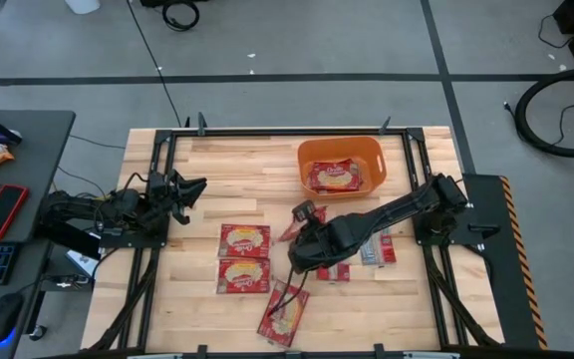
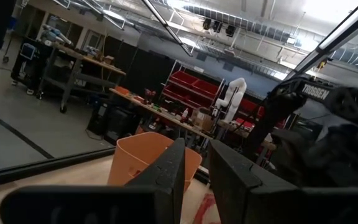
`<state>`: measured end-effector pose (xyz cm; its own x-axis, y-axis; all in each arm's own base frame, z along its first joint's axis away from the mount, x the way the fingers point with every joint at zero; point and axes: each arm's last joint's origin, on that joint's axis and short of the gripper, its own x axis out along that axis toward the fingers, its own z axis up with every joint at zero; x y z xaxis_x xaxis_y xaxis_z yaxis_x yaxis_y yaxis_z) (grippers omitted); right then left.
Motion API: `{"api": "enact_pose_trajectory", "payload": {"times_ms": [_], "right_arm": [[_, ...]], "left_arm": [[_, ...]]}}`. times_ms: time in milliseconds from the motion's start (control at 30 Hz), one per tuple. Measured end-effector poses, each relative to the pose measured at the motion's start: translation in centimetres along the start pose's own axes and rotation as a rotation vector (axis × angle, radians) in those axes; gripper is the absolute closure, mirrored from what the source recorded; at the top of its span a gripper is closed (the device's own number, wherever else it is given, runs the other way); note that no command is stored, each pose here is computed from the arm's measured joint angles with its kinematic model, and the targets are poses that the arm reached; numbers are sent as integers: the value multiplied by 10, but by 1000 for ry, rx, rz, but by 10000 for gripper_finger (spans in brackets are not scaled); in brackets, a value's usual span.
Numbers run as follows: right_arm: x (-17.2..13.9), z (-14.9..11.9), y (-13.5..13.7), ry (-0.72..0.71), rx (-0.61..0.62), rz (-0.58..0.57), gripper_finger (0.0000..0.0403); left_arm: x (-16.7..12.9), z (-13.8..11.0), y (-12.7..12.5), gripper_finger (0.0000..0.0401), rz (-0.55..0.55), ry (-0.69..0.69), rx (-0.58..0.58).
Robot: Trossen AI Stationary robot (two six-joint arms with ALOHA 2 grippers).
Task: Sort popcorn bags into baskets
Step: Stack the popcorn bag on top of the other popcorn bag into the orange container
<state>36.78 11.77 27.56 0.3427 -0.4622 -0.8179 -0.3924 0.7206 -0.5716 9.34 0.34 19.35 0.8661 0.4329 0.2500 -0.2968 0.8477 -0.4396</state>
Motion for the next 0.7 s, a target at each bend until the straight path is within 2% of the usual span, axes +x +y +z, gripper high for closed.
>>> {"api": "enact_pose_trajectory", "payload": {"times_ms": [233,367,700], "right_arm": [[-4,-23,-13,187,131,18,401],[-11,-39,-19,284,188,-31,401],[-49,-75,-54,189,376,-103,401]], "left_arm": [[0,0,0,328,0,0,0],[0,0,0,328,0,-1,0],[0,0,0,328,-2,1,0]]}}
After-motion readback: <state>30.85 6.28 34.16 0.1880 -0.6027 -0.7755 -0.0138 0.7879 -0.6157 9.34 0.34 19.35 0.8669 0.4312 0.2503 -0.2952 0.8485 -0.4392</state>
